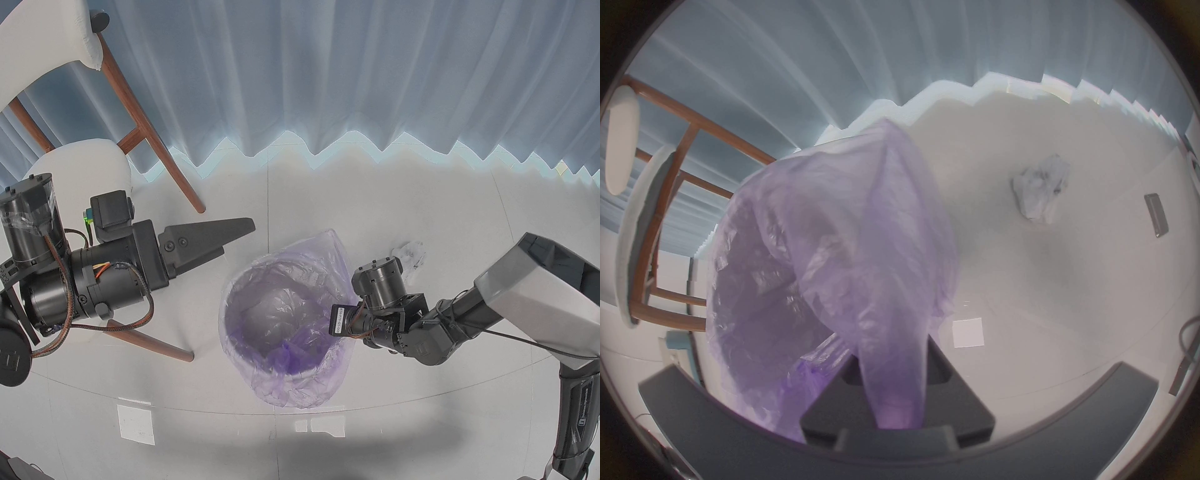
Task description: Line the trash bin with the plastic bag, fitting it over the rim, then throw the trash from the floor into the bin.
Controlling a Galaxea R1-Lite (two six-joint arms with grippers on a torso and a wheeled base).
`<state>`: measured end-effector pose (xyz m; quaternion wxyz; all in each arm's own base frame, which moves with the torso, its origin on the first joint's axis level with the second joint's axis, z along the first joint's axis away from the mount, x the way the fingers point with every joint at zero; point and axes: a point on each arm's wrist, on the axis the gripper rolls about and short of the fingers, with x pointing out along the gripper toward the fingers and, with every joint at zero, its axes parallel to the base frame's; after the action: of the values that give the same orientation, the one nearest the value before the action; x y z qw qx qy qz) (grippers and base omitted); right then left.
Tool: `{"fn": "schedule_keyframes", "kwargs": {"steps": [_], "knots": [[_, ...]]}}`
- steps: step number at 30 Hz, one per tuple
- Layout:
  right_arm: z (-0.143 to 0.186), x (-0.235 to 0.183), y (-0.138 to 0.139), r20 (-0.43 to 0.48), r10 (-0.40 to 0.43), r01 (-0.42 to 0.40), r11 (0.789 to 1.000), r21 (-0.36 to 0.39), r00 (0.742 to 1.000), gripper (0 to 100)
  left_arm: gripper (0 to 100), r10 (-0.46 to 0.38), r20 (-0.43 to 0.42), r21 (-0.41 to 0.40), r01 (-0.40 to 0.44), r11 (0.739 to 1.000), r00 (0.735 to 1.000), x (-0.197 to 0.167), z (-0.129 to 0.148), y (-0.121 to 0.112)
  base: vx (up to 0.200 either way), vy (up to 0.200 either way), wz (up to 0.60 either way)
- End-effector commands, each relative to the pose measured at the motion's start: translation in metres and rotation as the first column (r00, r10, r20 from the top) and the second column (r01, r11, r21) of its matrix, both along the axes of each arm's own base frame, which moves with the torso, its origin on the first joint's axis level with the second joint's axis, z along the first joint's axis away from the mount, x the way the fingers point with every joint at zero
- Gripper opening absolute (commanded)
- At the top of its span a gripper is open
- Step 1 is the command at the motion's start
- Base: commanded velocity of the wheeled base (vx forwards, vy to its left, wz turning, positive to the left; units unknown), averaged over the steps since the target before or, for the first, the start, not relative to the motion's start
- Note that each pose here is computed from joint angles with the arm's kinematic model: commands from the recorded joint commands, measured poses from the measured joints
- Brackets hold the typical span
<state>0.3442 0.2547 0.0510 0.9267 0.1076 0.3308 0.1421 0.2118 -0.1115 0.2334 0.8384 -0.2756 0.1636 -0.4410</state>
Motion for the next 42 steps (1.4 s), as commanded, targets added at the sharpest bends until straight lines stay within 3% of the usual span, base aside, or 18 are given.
{"fn": "schedule_keyframes", "kwargs": {"steps": [1, 5, 11, 19, 20, 27, 37, 42], "knots": [[0.033, 0.010, -0.020, 0.094, -0.004, 0.005, 1.000, -0.013, 0.996, 0, 100, 0.000, -0.001, 0.003, 0.000, 1.000, 1.000, 0.000, -0.001, 0.000, 0.000, 0.000, 0.00], [0.033, 0.029, -0.044, 0.156, 0.005, 0.010, 0.996, -0.093, 0.988, 0, 100, 0.000, -0.002, 0.003, 0.000, 1.000, 1.000, 0.000, -0.001, 0.000, 0.000, 0.000, 0.00], [0.022, 0.055, -0.062, 0.260, 0.054, -0.024, 0.993, -0.116, 0.964, 0, 100, 0.000, 0.000, 0.002, 0.000, 1.000, 1.000, -0.001, -0.001, 0.000, 0.000, 0.000, 0.00], [0.010, 0.071, -0.070, 0.264, 0.060, -0.031, 0.993, -0.112, 0.963, 0, 100, 0.000, -0.004, 0.004, 0.000, 1.000, 1.000, 0.000, -0.002, 0.000, 0.000, 0.000, 0.00], [0.011, 0.072, -0.071, 0.269, 0.056, -0.027, 0.994, -0.110, 0.961, 100, 100, 0.000, -0.004, 0.004, 0.000, 1.000, 1.000, 0.000, -0.002, 0.000, 0.000, 0.000, 0.00], [0.043, 0.065, -0.069, 0.330, 0.001, -0.004, 1.000, 0.007, 0.944, 100, 100, -0.012, 0.005, 0.000, 0.012, 1.000, 1.000, -0.003, 0.000, -0.002, 0.000, 0.000, 0.00], [0.101, 0.035, -0.083, 0.389, -0.056, 0.011, 0.993, 0.118, 0.920, 100, 100, -0.023, 0.032, -0.011, 0.023, 1.000, 0.999, -0.008, 0.006, -0.002, 0.000, 0.000, 0.00], [0.111, 0.003, -0.091, 0.361, -0.055, 0.007, 0.991, 0.133, 0.931, 100, 100, -0.027, 0.045, -0.018, 0.028, 0.999, 0.999, -0.007, 0.009, -0.002, 0.000, 0.000, 0.00]]}}
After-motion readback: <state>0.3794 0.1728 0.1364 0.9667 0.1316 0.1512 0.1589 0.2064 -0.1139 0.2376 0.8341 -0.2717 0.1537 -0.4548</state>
